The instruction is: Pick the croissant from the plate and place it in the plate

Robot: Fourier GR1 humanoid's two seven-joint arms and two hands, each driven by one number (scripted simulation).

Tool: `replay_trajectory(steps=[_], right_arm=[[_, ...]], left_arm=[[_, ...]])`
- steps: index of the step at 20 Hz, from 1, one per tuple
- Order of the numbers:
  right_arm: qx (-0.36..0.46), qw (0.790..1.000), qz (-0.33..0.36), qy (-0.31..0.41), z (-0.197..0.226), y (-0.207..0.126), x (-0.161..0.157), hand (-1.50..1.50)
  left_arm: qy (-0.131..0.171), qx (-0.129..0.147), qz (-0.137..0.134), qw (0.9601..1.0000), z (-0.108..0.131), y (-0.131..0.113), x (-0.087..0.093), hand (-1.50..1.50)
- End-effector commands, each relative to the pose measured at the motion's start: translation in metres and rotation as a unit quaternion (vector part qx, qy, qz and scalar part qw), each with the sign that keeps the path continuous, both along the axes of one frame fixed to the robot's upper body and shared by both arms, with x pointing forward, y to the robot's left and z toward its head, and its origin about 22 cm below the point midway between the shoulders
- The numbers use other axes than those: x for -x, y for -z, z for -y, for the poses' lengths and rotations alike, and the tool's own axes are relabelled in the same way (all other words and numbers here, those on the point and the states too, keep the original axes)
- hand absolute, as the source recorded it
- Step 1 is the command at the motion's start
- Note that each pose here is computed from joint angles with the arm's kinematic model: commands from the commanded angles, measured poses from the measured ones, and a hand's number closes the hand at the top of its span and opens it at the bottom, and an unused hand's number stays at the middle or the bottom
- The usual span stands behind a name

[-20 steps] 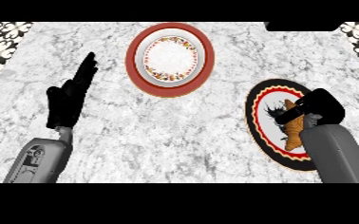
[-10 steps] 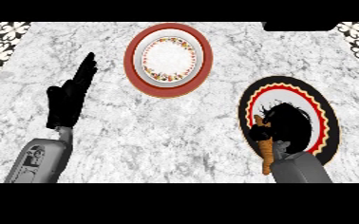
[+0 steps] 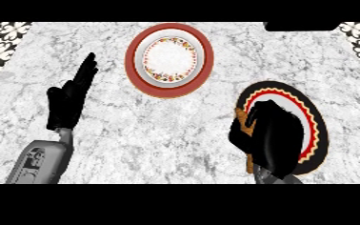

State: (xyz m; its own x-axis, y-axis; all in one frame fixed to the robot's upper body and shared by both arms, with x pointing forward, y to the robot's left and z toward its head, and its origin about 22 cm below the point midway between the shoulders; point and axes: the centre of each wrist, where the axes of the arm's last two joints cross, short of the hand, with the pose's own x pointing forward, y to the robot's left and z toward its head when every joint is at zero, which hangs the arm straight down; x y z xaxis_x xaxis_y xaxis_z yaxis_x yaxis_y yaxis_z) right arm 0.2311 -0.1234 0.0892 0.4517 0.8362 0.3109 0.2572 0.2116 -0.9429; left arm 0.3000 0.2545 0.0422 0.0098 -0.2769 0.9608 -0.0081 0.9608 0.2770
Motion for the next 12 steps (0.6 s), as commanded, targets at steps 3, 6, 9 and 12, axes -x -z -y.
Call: replay_trajectory(steps=[3,6,9,12], right_arm=[[0.009,0.993,0.117,-0.031,-0.046,-0.064,0.000,1.50],[0.002,0.990,0.124,-0.069,-0.048,-0.070,-0.016,1.50],[-0.034,0.988,0.121,-0.090,-0.077,-0.086,-0.030,1.50],[-0.074,0.988,0.108,-0.083,-0.077,-0.086,-0.069,1.50]], left_arm=[[0.006,0.000,0.006,1.0000,-0.010,-0.005,-0.012,0.00],[-0.001,-0.004,0.006,1.0000,-0.006,-0.019,0.001,0.00],[0.013,0.000,0.002,0.9999,-0.007,-0.011,-0.005,0.00],[0.025,-0.002,0.004,0.9997,0.010,0.001,0.003,0.00]])
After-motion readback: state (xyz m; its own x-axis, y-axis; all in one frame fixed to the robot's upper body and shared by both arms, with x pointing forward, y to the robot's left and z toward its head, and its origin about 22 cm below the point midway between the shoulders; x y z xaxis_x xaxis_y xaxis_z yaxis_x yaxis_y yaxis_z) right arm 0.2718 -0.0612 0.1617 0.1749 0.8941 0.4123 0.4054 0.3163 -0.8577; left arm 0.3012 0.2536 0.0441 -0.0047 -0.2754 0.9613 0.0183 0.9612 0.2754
